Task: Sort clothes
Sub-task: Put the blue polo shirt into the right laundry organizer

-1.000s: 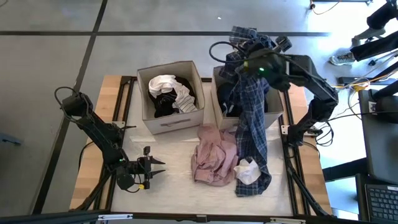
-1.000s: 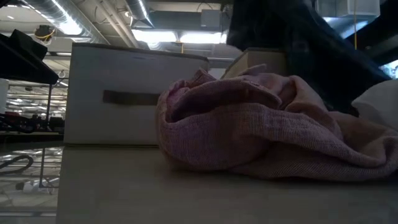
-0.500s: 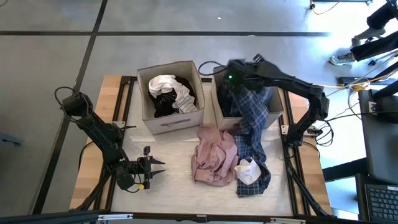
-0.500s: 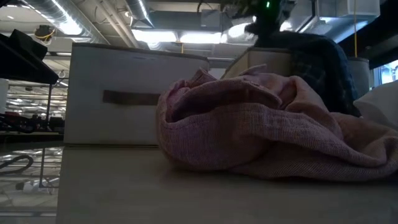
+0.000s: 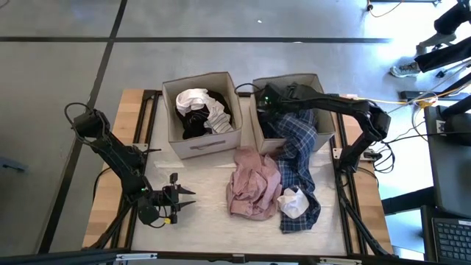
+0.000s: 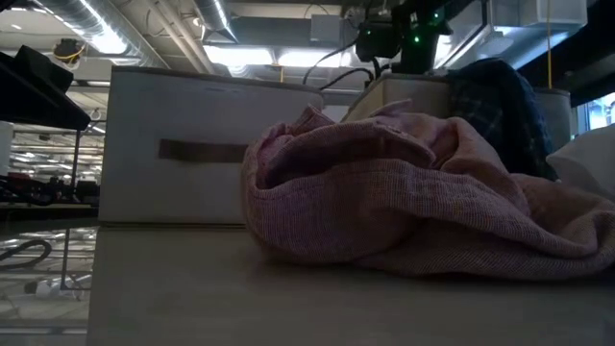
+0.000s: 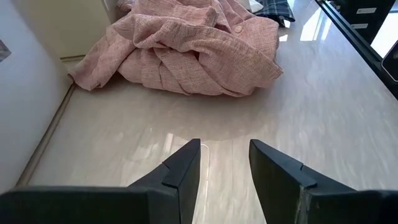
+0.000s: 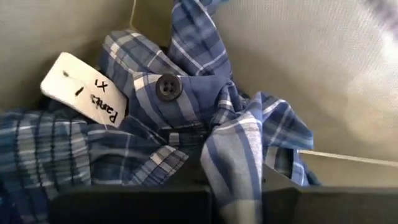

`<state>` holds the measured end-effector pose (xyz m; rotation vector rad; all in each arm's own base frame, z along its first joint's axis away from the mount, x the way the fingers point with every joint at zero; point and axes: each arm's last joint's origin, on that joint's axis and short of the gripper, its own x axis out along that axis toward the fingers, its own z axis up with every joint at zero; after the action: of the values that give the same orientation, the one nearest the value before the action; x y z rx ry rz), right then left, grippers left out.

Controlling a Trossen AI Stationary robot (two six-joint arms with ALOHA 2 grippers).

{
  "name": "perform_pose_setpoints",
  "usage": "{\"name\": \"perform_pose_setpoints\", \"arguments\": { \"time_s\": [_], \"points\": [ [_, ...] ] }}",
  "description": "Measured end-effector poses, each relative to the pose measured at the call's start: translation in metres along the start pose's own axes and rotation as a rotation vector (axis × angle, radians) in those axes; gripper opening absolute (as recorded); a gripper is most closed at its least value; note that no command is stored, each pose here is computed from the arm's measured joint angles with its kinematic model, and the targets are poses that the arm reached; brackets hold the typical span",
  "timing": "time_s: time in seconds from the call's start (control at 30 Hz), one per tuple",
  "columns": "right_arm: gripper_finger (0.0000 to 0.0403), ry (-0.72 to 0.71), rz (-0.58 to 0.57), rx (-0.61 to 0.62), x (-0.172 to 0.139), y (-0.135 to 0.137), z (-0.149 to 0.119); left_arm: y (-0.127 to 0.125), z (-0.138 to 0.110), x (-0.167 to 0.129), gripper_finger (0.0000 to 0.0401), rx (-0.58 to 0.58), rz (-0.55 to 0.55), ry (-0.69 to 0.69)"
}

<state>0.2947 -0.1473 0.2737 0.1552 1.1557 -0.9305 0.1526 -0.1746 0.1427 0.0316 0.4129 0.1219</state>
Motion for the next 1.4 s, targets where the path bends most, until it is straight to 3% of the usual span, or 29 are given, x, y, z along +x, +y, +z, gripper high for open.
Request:
{"name": "perform_pose_setpoints", "arguments": {
  "time_s": [0.17,0.37,0.53,0.67,0.93,1.13,1.4],
  "points": [
    [0.0035,0.006,0.015,0.037,0.004,-0.002,-0.001,0.000,0.000,0.000,0.0127,0.002,0.000,0.000],
    [0.0136,-0.015,0.009,0.029,-0.004,-0.004,0.006,0.000,0.000,0.000,0.0127,0.002,0.000,0.000],
    [0.0220,-0.060,0.004,0.016,-0.034,-0.011,0.019,0.000,0.000,0.000,0.0127,0.001,0.000,0.000],
    [0.0261,-0.125,-0.001,0.008,-0.074,-0.015,0.027,0.000,0.000,0.000,0.0127,0.001,0.000,0.000],
    [0.0277,-0.239,0.084,-0.009,-0.153,-0.002,0.020,0.000,0.000,0.000,0.0127,-0.004,-0.002,0.000],
    [0.0277,-0.253,0.170,-0.061,-0.190,0.018,-0.013,0.000,0.000,0.000,0.0127,-0.007,-0.002,0.000],
    [0.0278,-0.254,0.161,-0.069,-0.221,0.039,-0.062,0.000,0.000,0.000,0.0127,-0.010,-0.002,0.000]
  ]
}}
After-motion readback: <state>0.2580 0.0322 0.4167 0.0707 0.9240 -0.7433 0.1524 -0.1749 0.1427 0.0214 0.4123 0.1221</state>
